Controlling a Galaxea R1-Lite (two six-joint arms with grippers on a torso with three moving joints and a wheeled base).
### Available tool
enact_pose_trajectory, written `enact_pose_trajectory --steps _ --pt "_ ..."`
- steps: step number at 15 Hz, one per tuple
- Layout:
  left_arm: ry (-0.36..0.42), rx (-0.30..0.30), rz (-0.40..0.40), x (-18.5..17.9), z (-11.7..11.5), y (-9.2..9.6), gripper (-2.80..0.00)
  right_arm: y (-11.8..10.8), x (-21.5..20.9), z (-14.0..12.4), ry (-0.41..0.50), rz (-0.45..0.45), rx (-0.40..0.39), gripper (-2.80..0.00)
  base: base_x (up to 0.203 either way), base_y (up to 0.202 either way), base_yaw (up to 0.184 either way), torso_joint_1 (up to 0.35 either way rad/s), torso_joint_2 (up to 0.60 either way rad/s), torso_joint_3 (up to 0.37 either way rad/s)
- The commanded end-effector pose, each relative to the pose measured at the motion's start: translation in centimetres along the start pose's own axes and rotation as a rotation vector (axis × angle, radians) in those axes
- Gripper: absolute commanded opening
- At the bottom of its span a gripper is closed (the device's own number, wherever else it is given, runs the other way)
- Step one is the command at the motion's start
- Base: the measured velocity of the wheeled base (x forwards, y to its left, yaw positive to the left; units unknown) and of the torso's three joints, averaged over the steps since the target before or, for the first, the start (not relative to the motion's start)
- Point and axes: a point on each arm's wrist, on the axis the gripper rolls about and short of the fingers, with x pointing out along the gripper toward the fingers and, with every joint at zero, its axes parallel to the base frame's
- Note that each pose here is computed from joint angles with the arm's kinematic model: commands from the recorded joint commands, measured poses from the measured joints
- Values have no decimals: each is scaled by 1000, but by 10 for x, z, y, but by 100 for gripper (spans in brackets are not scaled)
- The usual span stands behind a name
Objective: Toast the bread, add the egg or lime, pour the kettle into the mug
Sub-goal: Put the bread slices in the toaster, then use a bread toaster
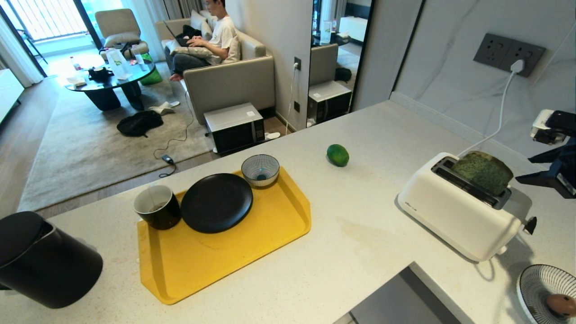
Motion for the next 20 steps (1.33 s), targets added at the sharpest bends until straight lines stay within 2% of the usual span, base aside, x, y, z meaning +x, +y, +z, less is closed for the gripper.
enact_pose_trajectory --steps 1,3,5,8,10,12,16,19,20 --pt "1 0 0 0 0 0 -280 1 -1 0 -3 3 -2 0 0 0 0 0 0 0" --pt "1 -3 0 0 0 0 -280 2 -8 1 -13 -3 6 0 0 0 0 0 0 0" --pt "1 -4 -1 0 0 0 -280 4 -19 3 -32 -17 64 0 0 0 0 0 0 0" --pt "1 -5 -1 0 0 0 -280 10 -44 8 -113 -8 207 0 0 0 0 0 0 0" --pt "1 -4 0 0 0 0 -280 18 -62 10 -168 32 342 0 0 0 0 0 0 0" --pt "1 -5 0 0 0 0 -280 27 -82 7 -228 63 439 0 0 0 0 0 0 0" --pt "1 -5 0 0 0 0 -280 45 -109 -11 -231 31 560 0 0 0 0 0 0 0" --pt "1 -5 0 0 0 0 -280 52 -123 -11 -256 22 730 0 0 0 0 0 0 0" --pt "1 -5 0 0 0 0 -280 54 -128 -10 -270 15 734 0 0 0 0 0 0 0"
